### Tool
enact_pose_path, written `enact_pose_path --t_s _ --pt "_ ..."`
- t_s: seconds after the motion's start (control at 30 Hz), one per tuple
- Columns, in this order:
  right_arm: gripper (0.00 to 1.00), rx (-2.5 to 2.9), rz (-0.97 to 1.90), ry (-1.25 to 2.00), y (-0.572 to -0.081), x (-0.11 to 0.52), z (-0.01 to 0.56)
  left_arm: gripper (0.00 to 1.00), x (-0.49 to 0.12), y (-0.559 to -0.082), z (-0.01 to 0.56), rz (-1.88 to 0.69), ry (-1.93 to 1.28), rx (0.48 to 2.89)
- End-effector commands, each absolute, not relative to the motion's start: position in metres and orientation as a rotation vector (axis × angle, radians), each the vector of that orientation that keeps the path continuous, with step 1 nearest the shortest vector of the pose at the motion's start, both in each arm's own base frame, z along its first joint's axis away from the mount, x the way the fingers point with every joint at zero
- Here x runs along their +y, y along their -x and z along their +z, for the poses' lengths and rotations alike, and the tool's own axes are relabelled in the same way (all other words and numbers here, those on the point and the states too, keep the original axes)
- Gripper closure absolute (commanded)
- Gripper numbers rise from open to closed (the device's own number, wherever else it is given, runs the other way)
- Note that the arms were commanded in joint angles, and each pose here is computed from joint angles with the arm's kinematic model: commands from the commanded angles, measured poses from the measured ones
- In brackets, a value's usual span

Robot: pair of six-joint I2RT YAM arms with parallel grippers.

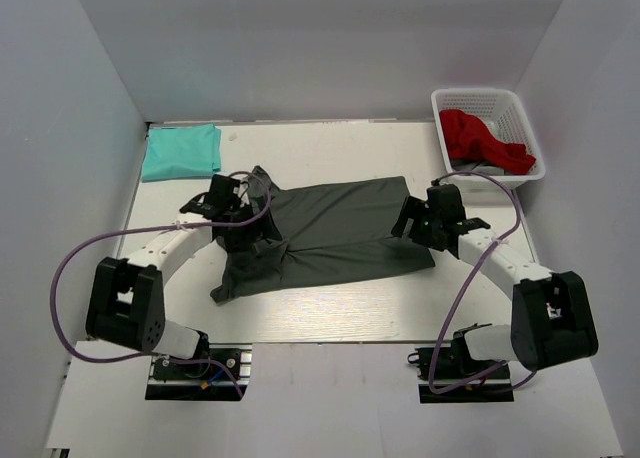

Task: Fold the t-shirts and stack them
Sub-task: Fold the flattened tshirt in 1/3 of the way

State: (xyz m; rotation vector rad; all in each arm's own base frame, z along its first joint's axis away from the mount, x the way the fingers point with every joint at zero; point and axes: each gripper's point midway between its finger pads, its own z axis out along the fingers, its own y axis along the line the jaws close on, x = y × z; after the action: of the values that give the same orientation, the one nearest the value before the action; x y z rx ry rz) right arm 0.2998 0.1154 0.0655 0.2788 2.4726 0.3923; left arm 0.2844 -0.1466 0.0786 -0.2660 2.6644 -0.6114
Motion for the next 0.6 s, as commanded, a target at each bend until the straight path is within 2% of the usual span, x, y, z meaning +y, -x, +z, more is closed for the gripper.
enact_pose_path --t_s 0.0,0.17,0.2,0.27,0.3,0.37,0.4,0.47,0.5,0.57 --pt "0.10 2.417 0.417 -0.250 -0.319 0.122 0.082 0.00 -0.164 -0.295 0.088 -0.651 0.116 2.621" --pt "0.10 2.435 0.427 -0.242 -0.320 0.125 0.078 0.12 -0.170 -0.308 0.067 -0.564 0.088 2.653" --pt "0.10 2.439 0.423 -0.249 -0.320 0.124 0.076 0.20 -0.172 -0.310 0.065 -0.548 0.082 2.657" --pt "0.10 2.439 0.424 -0.247 -0.321 0.125 0.076 0.30 -0.171 -0.315 0.058 -0.527 0.088 2.665" --pt "0.10 2.440 0.420 -0.248 -0.321 0.124 0.075 0.40 -0.170 -0.319 0.061 -0.513 0.092 2.652" --pt "0.10 2.443 0.424 -0.245 -0.321 0.125 0.075 0.52 -0.166 -0.323 0.060 -0.472 0.122 2.653" --pt "0.10 2.442 0.423 -0.249 -0.321 0.125 0.075 0.62 -0.163 -0.329 0.062 -0.444 0.130 2.637" --pt "0.10 2.445 0.424 -0.239 -0.320 0.126 0.074 0.69 -0.163 -0.332 0.061 -0.430 0.134 2.636" --pt "0.10 2.446 0.421 -0.244 -0.321 0.125 0.073 0.82 -0.163 -0.333 0.062 -0.426 0.135 2.643" --pt "0.10 2.453 0.419 -0.245 -0.321 0.125 0.071 1.00 -0.161 -0.335 0.061 -0.406 0.141 2.647"
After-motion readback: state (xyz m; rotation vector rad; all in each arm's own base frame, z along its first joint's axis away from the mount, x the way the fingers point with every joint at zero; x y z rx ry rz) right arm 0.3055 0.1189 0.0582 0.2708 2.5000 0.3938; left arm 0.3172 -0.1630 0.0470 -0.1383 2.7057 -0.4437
